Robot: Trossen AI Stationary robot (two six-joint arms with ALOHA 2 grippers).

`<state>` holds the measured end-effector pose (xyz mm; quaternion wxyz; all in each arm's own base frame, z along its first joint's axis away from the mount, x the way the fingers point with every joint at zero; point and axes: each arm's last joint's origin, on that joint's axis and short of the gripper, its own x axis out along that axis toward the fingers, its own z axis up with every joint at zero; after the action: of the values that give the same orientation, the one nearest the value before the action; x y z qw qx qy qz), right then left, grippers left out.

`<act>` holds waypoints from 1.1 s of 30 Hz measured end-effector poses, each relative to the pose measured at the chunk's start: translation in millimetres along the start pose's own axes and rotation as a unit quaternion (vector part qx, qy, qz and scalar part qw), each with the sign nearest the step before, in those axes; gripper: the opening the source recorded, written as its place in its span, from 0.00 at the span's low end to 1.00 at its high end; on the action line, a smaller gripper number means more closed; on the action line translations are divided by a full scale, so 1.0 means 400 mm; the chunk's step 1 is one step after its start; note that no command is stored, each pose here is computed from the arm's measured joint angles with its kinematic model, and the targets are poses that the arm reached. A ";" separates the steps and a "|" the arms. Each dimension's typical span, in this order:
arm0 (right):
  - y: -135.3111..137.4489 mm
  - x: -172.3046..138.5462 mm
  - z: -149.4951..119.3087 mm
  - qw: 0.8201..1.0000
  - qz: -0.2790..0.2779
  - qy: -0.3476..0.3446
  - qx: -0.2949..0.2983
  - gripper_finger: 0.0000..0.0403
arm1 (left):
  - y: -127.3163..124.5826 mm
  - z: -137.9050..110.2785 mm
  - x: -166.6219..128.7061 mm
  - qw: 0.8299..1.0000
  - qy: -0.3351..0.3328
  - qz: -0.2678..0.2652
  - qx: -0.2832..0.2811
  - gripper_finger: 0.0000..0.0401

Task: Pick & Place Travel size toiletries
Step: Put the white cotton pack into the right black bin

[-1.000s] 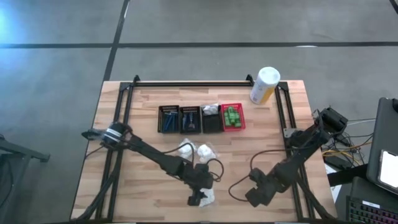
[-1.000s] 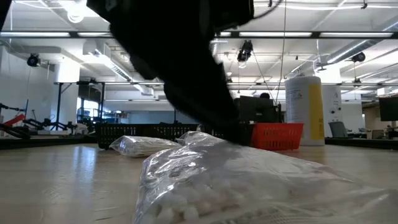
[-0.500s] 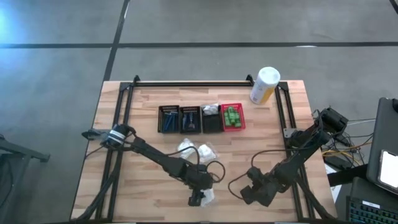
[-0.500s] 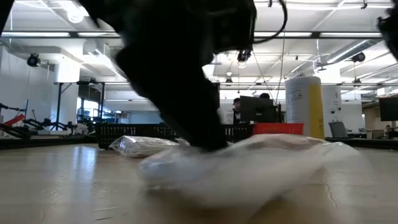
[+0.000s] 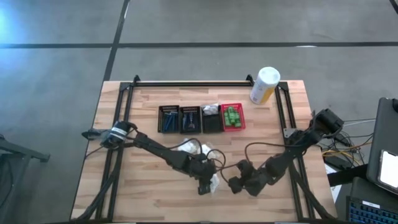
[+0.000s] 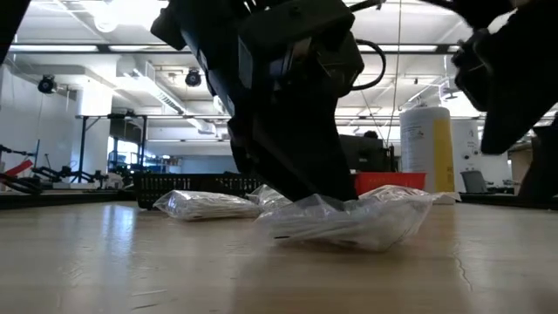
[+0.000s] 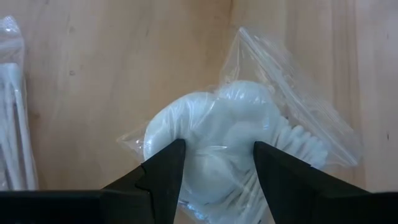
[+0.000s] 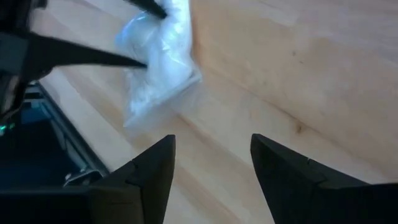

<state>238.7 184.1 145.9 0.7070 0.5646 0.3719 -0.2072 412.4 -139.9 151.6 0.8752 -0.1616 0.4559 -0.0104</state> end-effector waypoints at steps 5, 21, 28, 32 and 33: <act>0.004 0.023 0.017 1.000 0.005 -0.008 -0.011 0.53 | 0.003 -0.006 0.002 1.000 0.007 -0.009 0.001 0.50; 0.022 0.084 0.046 0.999 0.040 -0.010 0.010 0.57 | 0.004 -0.016 0.004 1.000 0.024 -0.017 0.001 0.50; 0.024 0.109 0.062 0.999 0.045 -0.009 0.019 0.52 | 0.002 -0.014 0.005 1.000 0.019 -0.023 0.001 0.50; 0.016 0.123 0.065 0.999 0.035 -0.007 0.021 0.47 | 0.001 -0.013 0.005 0.999 0.017 -0.027 0.001 0.50; 0.014 0.126 0.066 0.999 0.033 -0.008 0.021 0.45 | 0.000 -0.013 0.005 0.999 0.017 -0.030 0.001 0.50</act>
<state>282.6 166.7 113.6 0.7044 0.5896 0.3430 -0.1961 409.5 -141.6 147.3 0.8668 -0.1741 0.4655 -0.0396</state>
